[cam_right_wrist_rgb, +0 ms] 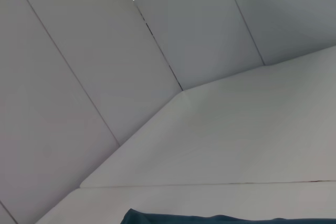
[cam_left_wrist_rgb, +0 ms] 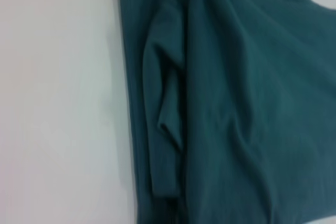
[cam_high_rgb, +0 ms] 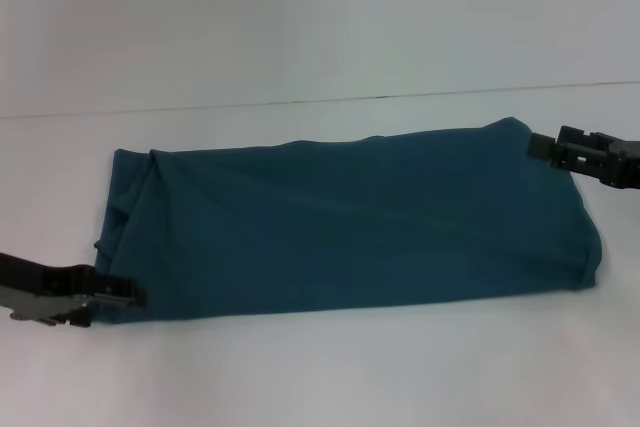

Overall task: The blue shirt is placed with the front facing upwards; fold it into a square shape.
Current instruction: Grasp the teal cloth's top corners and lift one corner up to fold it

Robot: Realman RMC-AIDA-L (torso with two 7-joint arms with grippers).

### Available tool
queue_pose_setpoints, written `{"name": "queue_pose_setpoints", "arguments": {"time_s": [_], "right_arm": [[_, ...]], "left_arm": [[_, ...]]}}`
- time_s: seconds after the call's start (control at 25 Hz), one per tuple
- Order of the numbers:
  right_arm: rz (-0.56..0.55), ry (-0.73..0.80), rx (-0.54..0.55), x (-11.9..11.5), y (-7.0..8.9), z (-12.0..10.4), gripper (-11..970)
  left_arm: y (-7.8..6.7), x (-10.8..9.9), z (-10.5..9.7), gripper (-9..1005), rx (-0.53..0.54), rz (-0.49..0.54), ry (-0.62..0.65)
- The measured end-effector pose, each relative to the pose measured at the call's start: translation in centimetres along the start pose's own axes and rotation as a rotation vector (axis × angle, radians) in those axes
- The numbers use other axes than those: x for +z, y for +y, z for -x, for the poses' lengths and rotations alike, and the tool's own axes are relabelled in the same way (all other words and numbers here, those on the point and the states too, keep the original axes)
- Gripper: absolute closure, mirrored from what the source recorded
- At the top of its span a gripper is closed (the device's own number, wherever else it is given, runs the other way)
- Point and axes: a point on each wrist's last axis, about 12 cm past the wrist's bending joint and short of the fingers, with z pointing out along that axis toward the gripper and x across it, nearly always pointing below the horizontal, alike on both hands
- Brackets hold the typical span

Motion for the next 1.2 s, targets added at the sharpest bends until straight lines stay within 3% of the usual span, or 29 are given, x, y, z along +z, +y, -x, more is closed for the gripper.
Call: {"name": "queue_pose_setpoints", "arguments": {"time_s": [0.64, 0.92, 1.2], "right_arm": [[0.0, 0.0, -0.001, -0.2, 0.0, 0.0, 35], [0.0, 0.0, 0.001, -0.2, 0.0, 0.0, 35], [-0.005, -0.001, 0.007, -0.2, -0.1, -0.1, 34]], "left_arm": [[0.3, 0.2, -0.2, 91, -0.012, 0.039, 0.033], [0.3, 0.0, 1.0, 91, -0.004, 0.078, -0.036], [-1.0, 0.5, 2.5, 91, 0.065, 0.123, -0.076]]}}
